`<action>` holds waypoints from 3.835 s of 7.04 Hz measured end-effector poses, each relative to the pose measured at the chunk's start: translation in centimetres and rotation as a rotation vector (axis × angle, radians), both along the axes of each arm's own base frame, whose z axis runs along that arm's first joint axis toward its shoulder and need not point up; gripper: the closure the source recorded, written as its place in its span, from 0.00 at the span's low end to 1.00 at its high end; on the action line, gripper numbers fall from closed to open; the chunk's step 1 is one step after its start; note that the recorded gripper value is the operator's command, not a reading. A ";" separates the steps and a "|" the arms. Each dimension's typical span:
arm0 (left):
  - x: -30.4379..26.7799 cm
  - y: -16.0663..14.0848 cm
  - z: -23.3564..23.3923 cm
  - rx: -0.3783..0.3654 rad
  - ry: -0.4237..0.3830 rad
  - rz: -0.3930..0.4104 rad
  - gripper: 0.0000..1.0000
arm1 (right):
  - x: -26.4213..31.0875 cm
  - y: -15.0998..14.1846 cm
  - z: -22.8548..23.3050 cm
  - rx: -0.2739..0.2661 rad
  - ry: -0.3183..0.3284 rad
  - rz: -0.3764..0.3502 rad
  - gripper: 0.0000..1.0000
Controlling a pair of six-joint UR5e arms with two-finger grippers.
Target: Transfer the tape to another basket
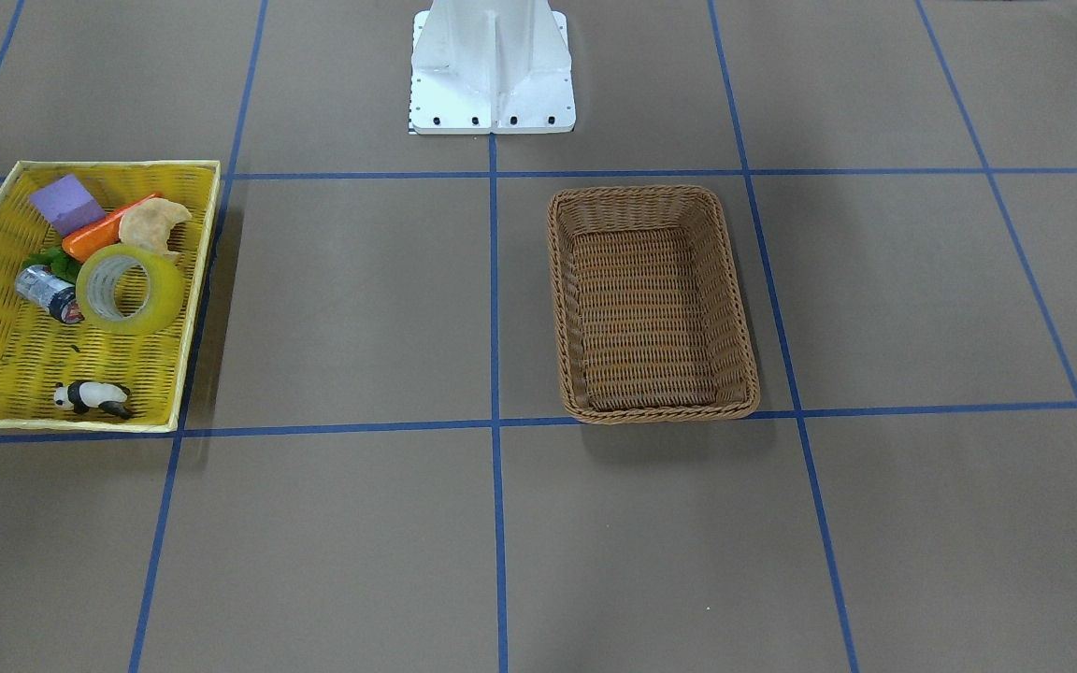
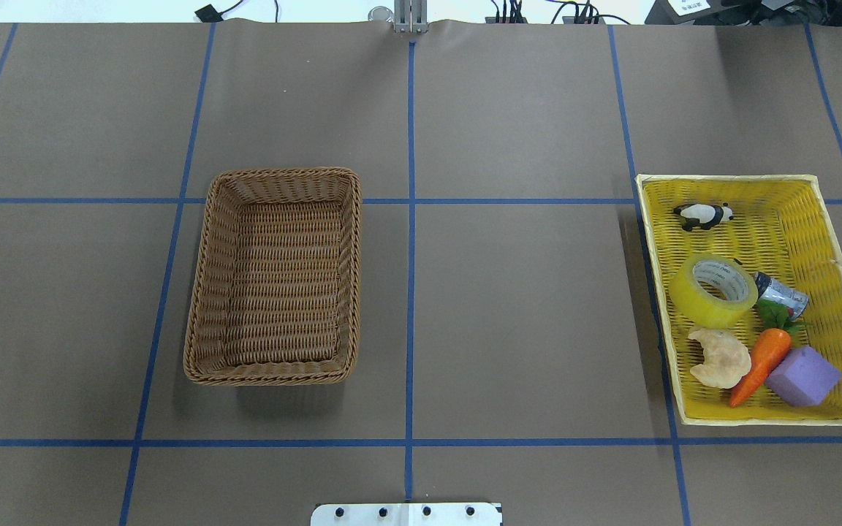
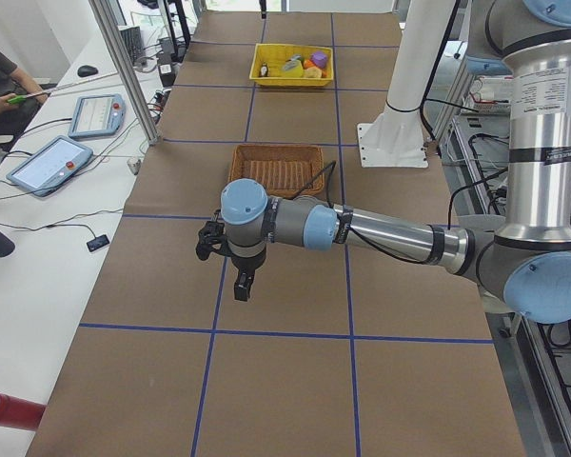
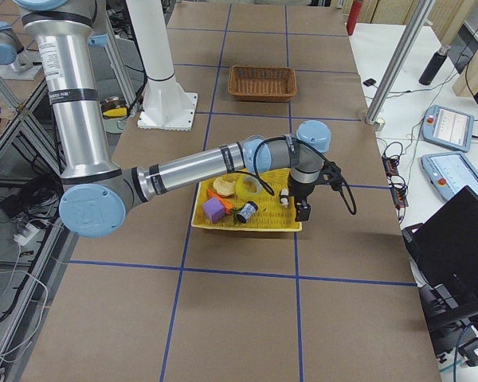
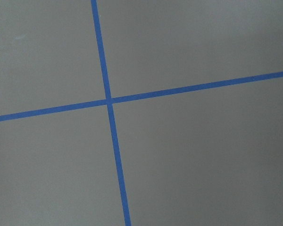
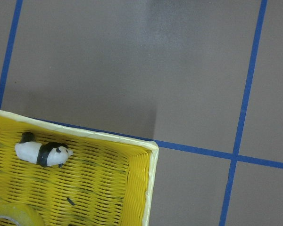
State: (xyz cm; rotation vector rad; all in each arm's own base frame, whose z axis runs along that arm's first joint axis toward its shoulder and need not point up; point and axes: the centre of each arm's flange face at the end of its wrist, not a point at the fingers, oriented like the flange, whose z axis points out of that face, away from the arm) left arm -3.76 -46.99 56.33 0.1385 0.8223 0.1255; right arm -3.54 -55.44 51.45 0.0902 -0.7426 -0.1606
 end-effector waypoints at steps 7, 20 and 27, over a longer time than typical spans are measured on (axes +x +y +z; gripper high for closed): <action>0.0 0.2 0.1 -0.009 0.004 -0.004 0.02 | -5.8 1.4 -2.6 0.050 -0.034 -0.113 0.00; 0.1 0.3 0.0 -0.011 0.012 -0.004 0.02 | -19.6 4.5 3.3 0.226 -0.237 -0.396 0.36; 0.1 0.4 0.1 -0.013 0.012 -0.005 0.02 | -21.1 6.0 4.9 0.175 -0.247 -0.435 0.66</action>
